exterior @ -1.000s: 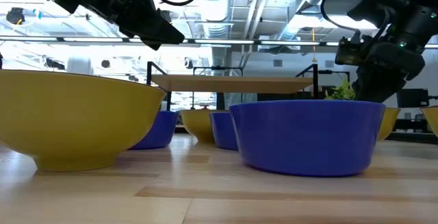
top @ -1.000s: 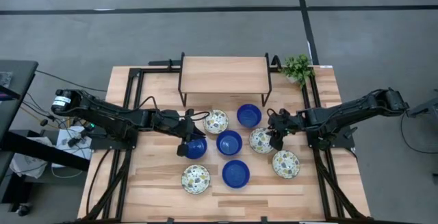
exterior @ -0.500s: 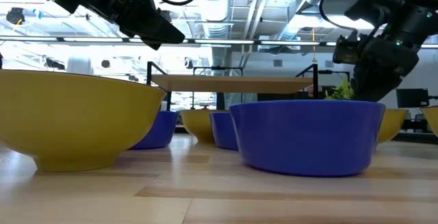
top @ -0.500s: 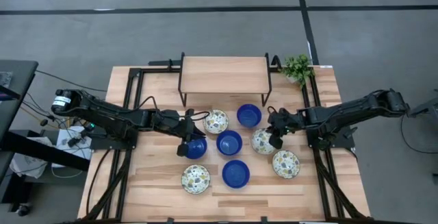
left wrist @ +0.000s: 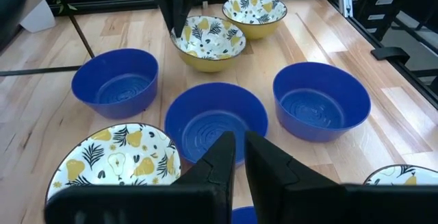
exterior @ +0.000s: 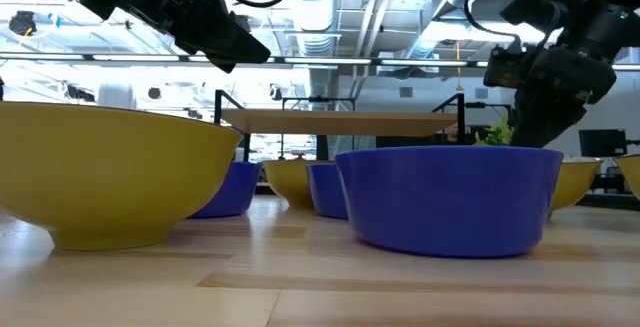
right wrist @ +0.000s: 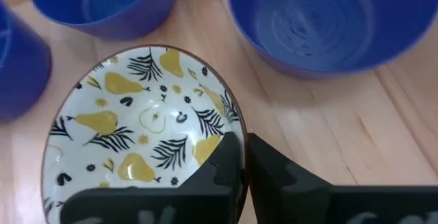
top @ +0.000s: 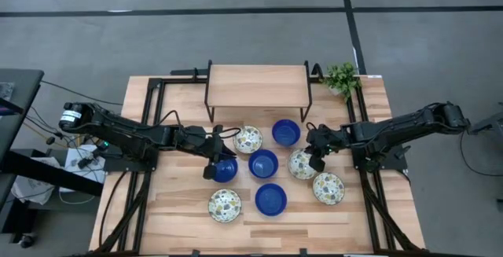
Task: Pick & Place Mini bowls
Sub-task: Put the yellow patterned bowl on the shelf
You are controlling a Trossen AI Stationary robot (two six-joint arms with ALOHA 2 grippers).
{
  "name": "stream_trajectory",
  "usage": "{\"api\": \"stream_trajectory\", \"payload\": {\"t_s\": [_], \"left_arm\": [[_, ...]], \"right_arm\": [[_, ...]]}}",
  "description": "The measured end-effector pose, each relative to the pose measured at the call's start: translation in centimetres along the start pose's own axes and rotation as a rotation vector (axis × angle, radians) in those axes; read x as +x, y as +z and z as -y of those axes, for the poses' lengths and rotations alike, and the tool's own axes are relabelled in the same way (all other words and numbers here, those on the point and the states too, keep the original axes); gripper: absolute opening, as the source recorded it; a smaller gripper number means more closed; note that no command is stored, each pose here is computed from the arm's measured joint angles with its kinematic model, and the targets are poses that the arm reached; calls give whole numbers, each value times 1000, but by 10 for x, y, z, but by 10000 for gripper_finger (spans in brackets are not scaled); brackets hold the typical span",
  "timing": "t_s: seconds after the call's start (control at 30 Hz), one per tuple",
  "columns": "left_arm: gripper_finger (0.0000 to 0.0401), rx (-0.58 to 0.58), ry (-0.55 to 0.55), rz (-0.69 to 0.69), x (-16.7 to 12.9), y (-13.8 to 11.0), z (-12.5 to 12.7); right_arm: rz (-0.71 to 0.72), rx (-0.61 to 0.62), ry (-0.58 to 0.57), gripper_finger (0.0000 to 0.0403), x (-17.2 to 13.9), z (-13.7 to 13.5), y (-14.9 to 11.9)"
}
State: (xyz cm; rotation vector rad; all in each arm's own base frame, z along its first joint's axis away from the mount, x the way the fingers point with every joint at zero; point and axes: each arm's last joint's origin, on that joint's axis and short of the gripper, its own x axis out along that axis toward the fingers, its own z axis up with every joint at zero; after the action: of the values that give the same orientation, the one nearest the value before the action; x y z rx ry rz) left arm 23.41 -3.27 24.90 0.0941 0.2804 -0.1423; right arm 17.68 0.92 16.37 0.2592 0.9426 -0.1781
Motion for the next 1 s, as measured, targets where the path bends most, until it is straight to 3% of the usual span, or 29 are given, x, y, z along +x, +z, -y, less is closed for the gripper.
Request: {"api": "stream_trajectory", "payload": {"t_s": [0.67,1.0], "left_arm": [[33,0,0,0,0,0,0],[33,0,0,1,0,0,0]], "right_arm": [[142,-126,48,1,-38,-19,54],[341,-41,51,1,-74,-17,100]]}}
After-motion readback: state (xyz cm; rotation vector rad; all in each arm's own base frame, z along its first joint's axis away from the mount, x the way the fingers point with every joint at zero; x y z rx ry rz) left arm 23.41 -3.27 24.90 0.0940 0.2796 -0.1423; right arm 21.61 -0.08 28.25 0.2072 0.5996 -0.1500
